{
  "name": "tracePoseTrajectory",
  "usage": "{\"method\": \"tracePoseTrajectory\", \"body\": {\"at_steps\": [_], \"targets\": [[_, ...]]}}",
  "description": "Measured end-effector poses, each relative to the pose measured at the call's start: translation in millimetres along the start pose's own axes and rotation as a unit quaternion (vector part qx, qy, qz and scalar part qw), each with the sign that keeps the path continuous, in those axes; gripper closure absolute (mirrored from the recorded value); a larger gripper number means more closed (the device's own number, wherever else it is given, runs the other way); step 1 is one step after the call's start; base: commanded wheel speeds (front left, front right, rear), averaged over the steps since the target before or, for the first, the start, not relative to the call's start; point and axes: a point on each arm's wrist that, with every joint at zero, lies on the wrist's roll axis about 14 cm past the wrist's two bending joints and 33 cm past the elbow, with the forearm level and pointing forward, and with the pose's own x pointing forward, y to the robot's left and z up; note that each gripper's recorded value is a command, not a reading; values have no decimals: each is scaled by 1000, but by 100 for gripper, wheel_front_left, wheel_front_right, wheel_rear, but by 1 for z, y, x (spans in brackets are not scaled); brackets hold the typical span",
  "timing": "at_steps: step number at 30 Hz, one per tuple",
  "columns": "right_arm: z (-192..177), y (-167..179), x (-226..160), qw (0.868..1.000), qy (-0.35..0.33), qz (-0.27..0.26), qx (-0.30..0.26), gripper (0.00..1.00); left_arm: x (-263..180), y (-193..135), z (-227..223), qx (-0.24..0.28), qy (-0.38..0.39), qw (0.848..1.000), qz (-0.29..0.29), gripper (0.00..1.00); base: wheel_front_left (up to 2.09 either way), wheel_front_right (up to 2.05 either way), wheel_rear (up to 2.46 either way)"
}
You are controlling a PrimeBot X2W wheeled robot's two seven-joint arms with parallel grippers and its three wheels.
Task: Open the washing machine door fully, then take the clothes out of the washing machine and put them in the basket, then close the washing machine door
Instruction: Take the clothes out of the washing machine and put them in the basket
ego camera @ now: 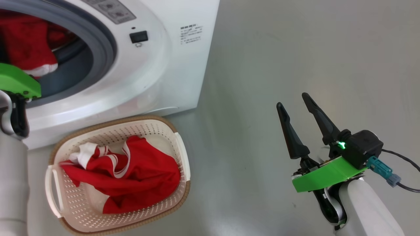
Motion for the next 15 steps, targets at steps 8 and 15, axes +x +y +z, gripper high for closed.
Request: {"method": "tracePoseTrajectory", "body": {"at_steps": [8,15], "targets": [[12,8,-4,1000,-15,9,2,0,-37,7,38,-5,-83,997,1,100,0,0,0],[21,11,-13,1000,-23,10,4,0,-68,5,57,-4,-120,993,-1,100,0,0,0]]}}
